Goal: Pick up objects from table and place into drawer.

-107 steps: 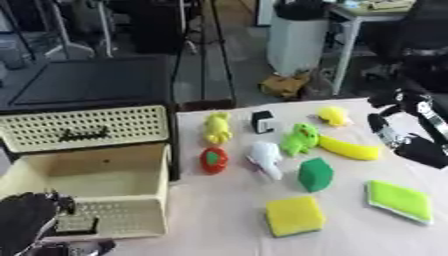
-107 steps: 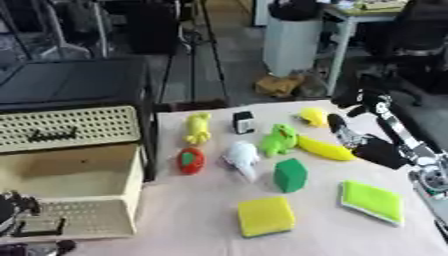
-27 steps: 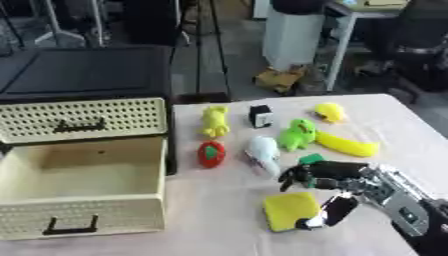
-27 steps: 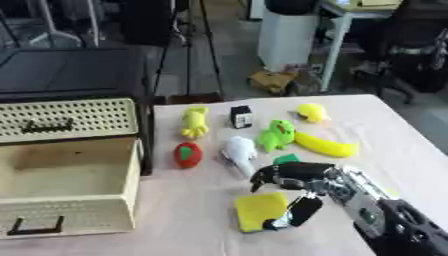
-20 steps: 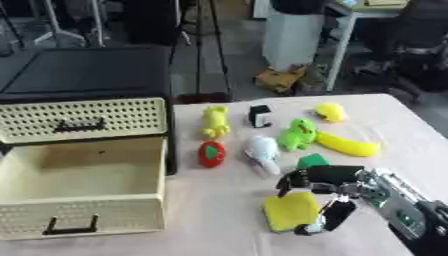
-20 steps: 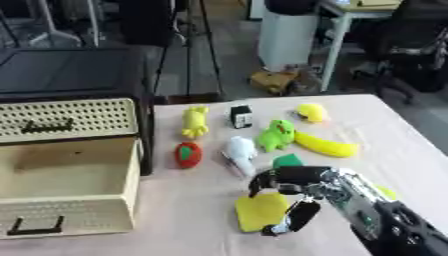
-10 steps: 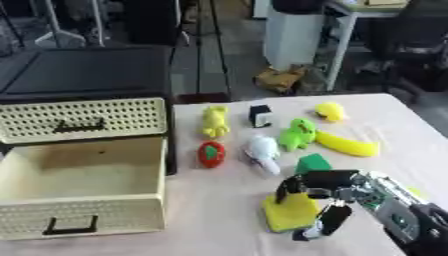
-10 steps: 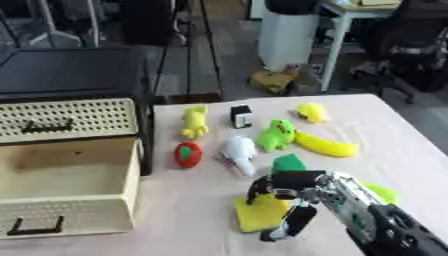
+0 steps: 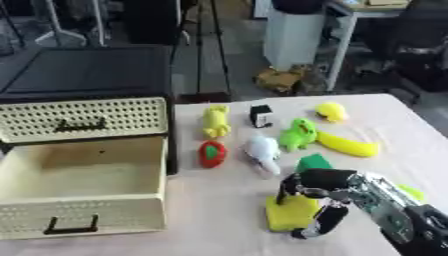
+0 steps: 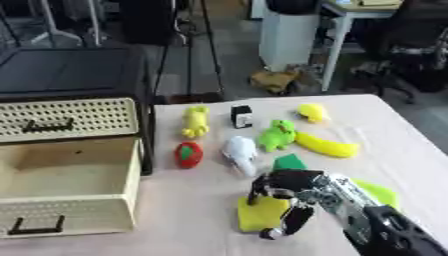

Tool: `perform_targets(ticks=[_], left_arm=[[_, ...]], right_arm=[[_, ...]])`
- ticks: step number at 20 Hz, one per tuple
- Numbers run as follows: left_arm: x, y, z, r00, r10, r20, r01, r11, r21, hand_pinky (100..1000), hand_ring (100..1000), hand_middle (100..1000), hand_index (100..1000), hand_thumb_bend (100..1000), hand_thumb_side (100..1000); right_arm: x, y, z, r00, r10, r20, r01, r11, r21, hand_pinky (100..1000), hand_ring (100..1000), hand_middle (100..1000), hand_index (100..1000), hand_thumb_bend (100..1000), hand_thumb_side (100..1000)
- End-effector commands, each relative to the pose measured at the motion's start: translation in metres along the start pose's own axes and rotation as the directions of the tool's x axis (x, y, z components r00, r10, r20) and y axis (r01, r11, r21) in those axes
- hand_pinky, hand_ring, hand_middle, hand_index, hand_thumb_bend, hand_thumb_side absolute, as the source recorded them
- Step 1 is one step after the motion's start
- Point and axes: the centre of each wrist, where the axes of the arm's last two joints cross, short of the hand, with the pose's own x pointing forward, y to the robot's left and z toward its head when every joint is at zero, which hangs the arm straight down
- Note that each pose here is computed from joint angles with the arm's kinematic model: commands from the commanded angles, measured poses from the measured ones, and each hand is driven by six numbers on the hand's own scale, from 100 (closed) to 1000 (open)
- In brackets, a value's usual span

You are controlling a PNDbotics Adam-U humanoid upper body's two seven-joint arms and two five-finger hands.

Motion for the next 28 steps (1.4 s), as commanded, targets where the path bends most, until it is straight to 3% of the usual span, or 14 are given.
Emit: perform_targets(ticks=[1, 5, 10, 20, 24, 28], left_arm=[[0.004, 0.008, -0.002, 1.000, -0.014, 0.024, 0.013, 1.000, 0.019, 185, 100, 356, 770, 578, 1000], [0.004, 0.008, -0.001, 1.000, -0.011, 0.022, 0.011, 1.000, 0.016, 183, 100, 357, 771, 573, 1000], [0.003, 0.008, -0.001, 1.000, -0.014, 0.020, 0.014, 1.000, 0.013, 183, 100, 358, 771, 571, 1000], [0.000, 0.009, 0.000, 1.000, -0.020, 0.016, 0.020, 1.000, 0.007, 183, 101, 358, 771, 570, 1000], [0.002, 0.005, 0.000, 1.000, -0.003, 0.023, 0.003, 1.000, 0.000, 183, 100, 357, 770, 571, 1000], [0.006, 0.002, -0.003, 0.999, 0.022, 0.046, -0.022, 1.000, -0.004, 183, 100, 355, 770, 574, 1000]], right_arm=[[-0.005, -0.002, 0.003, 0.999, 0.029, -0.023, -0.029, 1.000, -0.010, 424, 532, 590, 805, 329, 211], [-0.005, -0.001, 0.003, 0.999, 0.034, -0.030, -0.035, 0.999, -0.041, 276, 428, 478, 788, 195, 109], [-0.001, -0.014, 0.014, 1.000, 0.016, -0.007, -0.017, 0.992, -0.128, 274, 432, 464, 779, 143, 113], [0.036, -0.113, 0.053, 0.990, 0.083, 0.114, -0.035, 0.929, -0.367, 278, 435, 461, 780, 149, 131], [0.051, -0.150, 0.047, 0.975, 0.147, 0.165, -0.070, 0.914, -0.400, 288, 443, 465, 786, 148, 133], [0.056, -0.169, 0.027, 0.964, 0.165, 0.206, -0.074, 0.918, -0.391, 288, 444, 466, 786, 140, 132]])
